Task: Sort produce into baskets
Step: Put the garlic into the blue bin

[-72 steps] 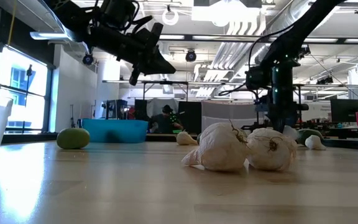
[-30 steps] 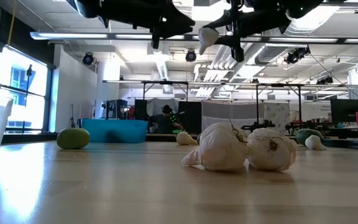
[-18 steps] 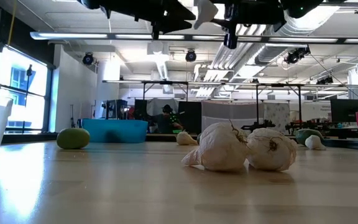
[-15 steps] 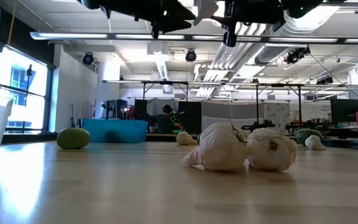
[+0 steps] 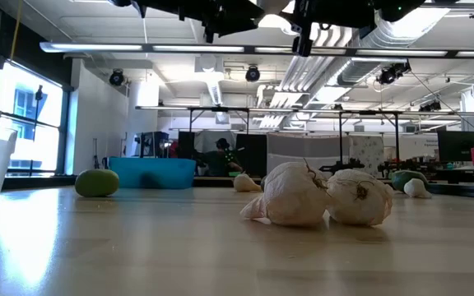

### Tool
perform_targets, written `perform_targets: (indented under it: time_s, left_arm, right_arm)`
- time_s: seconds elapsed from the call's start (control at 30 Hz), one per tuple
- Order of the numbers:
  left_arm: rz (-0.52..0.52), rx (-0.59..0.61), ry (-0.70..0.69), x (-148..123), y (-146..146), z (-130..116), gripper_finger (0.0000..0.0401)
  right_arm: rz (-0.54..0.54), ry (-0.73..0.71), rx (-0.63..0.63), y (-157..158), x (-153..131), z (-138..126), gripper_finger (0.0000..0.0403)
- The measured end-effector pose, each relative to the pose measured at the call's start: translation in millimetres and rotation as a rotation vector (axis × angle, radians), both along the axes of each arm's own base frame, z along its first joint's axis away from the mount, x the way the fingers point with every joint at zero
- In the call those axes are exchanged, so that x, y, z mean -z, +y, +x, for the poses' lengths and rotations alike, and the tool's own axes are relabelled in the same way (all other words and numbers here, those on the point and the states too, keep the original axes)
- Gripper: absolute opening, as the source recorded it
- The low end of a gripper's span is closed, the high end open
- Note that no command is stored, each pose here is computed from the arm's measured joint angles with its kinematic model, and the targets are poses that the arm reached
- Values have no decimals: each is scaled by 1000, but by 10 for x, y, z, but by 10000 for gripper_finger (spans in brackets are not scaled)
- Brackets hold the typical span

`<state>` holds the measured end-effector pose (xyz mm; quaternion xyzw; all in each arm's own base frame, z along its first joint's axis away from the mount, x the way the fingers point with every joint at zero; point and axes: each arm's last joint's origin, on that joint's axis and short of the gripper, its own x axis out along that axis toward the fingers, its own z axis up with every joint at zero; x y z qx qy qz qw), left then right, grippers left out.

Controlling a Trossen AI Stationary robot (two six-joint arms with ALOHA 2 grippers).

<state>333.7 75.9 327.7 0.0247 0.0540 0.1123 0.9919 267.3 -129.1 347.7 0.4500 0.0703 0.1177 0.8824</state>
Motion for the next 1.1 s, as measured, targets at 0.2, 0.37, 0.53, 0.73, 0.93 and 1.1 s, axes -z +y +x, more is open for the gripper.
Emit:
perform_targets:
  time_s: [0.2, 0.37, 0.53, 0.73, 0.93, 1.1]
  left_arm:
    - [-3, -2, 1, -23, -67, 17, 151]
    - [27, 47, -13, -107, -117, 35, 85]
    - [69, 66, 26, -167, -122, 38, 11]
    - [49, 63, 56, -150, -120, 34, 5]
    - [9, 64, 51, -146, -123, 35, 1]
    - [-21, 67, 46, -155, -143, 38, 1]
  right_arm:
    - [3, -1, -9, 66, -3, 34, 124]
    - [-14, -12, -17, 81, -13, 38, 125]
    - [-24, -17, -9, 82, -22, 36, 125]
    - [-39, -8, 27, 72, -5, 43, 160]
    - [-99, -23, 70, 55, -7, 44, 230]
    - [-152, -45, 105, -1, -67, -58, 250]
